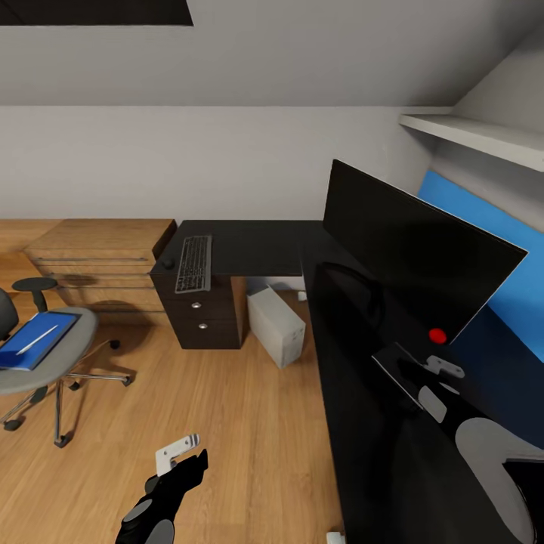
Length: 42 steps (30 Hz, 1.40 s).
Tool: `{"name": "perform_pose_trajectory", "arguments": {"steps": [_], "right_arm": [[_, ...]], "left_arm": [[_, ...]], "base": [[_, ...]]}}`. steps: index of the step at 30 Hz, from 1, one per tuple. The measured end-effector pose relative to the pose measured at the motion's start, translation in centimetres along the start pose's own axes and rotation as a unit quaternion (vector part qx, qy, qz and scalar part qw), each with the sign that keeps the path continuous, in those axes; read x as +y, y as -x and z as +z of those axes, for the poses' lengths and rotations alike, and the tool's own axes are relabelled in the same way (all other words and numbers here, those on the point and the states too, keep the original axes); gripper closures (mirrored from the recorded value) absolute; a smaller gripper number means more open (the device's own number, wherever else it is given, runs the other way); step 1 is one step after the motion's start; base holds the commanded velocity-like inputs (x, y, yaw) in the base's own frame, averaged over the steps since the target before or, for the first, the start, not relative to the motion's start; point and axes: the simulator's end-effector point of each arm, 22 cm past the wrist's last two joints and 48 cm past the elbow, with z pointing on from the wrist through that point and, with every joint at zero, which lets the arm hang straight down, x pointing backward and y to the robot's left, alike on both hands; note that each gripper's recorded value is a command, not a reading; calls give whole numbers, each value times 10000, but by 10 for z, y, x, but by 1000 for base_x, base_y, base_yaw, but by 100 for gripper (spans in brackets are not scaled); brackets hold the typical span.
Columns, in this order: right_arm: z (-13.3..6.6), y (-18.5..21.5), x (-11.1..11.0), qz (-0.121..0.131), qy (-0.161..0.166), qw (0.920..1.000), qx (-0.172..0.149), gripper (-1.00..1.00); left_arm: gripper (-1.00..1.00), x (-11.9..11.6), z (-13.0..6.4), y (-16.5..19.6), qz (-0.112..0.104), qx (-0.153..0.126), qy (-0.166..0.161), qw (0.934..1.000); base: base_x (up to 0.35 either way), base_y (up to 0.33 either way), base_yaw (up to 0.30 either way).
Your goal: In the bedroom, organize the workspace by keeping the computer under the desk, ensuring the monitor is on the desk, placing the keyboard on the desk next to the monitor, placing the mouse on the desk next to the keyboard, moving the folder from the swivel chair onto the desk next to the mouse, stacking the notebook on top of the folder with the pen on top of the notebook, and positioning the swivel chair next to the desk.
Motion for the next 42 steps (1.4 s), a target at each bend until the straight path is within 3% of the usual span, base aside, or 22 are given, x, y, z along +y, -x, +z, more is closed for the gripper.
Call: {"name": "perform_pose_trajectory", "arguments": {"steps": [17, 26, 42], "right_arm": [[-2, -5, 21, 77, 139, 9999, 17, -100], [-2, -5, 21, 85, 140, 9999, 16, -100], [-2, -5, 20, 88, 134, 9999, 20, -100]], "left_arm": [[-100, 1, 0, 0, 17, -8, 7, 10000], [-100, 1, 0, 0, 17, -6, 8, 10000], [-100, 1, 0, 1, 13, -8, 12, 10000]], "base": [[0, -39, 23], [0, -222, 148], [0, -15, 7]]}}
